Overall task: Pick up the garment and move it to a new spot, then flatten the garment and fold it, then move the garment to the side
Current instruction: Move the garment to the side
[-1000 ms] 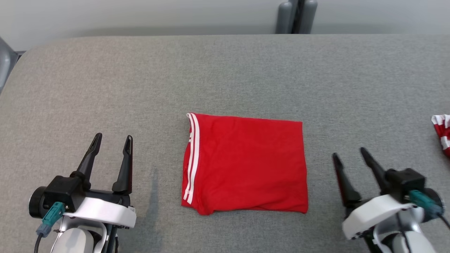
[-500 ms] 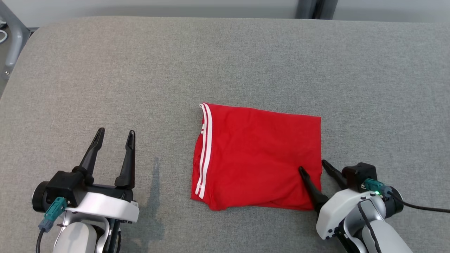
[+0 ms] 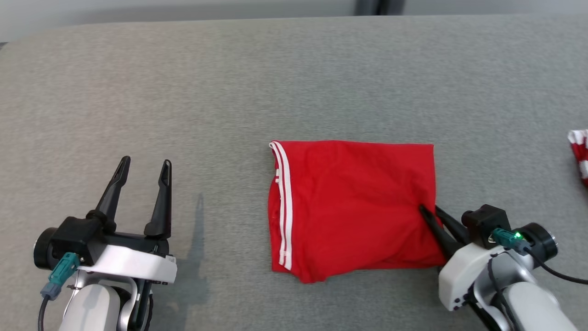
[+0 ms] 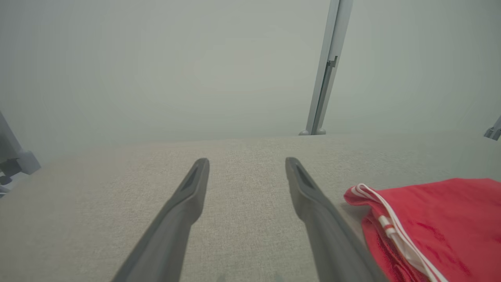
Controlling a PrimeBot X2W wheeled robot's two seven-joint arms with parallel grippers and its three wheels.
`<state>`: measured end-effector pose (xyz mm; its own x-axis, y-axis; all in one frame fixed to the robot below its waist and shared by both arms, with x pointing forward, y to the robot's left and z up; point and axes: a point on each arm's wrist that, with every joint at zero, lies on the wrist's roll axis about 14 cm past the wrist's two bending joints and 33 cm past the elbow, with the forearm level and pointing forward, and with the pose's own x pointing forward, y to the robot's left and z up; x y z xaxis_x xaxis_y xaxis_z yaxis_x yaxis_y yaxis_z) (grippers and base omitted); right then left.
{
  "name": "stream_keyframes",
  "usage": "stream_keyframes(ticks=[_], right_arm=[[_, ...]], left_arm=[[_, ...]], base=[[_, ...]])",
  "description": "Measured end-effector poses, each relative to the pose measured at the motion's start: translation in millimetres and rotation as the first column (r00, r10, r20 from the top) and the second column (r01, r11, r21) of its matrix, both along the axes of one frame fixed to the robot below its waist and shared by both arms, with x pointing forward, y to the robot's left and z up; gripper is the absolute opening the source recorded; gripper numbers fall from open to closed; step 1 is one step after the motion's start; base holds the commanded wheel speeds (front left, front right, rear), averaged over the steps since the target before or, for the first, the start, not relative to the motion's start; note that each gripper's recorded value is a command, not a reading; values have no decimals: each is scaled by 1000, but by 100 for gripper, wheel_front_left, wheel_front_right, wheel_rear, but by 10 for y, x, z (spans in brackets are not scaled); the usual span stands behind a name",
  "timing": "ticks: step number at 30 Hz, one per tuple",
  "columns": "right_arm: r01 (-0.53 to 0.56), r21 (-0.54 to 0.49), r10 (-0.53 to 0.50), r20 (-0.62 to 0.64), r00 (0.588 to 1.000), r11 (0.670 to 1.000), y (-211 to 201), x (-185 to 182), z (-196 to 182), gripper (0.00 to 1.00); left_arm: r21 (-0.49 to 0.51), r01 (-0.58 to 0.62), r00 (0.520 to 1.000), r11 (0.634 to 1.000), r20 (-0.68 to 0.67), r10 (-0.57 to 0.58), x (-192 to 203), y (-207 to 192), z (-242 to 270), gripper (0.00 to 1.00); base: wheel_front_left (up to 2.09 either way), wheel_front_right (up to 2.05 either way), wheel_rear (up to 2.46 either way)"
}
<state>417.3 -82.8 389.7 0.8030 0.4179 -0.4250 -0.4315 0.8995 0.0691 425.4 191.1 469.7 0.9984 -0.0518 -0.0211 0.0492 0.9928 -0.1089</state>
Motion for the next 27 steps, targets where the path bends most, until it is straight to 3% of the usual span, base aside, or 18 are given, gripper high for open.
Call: stream_keyframes(ticks=[4, 9, 15, 25, 27], right_arm=[[29, -90, -25, 46, 999, 995, -369, -24, 116, 0], [149, -223, -124, 122, 985, 963, -1099, -78, 381, 0], [255, -282, -204, 199, 959, 925, -1592, -89, 638, 0], [390, -368, -279, 319, 906, 845, -2447, 192, 962, 0], [421, -405, -300, 329, 895, 812, -2707, 217, 997, 0]], left_arm=[[-10, 66, 998, 998, -5, -66, 130, -215, -26, 100], [-12, 187, 982, 982, -9, -187, 346, -586, -69, 100], [-21, 298, 954, 954, -14, -298, 501, -967, -127, 100], [-23, 424, 906, 905, -5, -424, 767, -1401, -221, 100], [-24, 429, 903, 903, 1, -430, 798, -1414, -217, 100]], base=[[0, 0, 0], [0, 0, 0], [0, 0, 0], [0, 0, 0], [0, 0, 0]])
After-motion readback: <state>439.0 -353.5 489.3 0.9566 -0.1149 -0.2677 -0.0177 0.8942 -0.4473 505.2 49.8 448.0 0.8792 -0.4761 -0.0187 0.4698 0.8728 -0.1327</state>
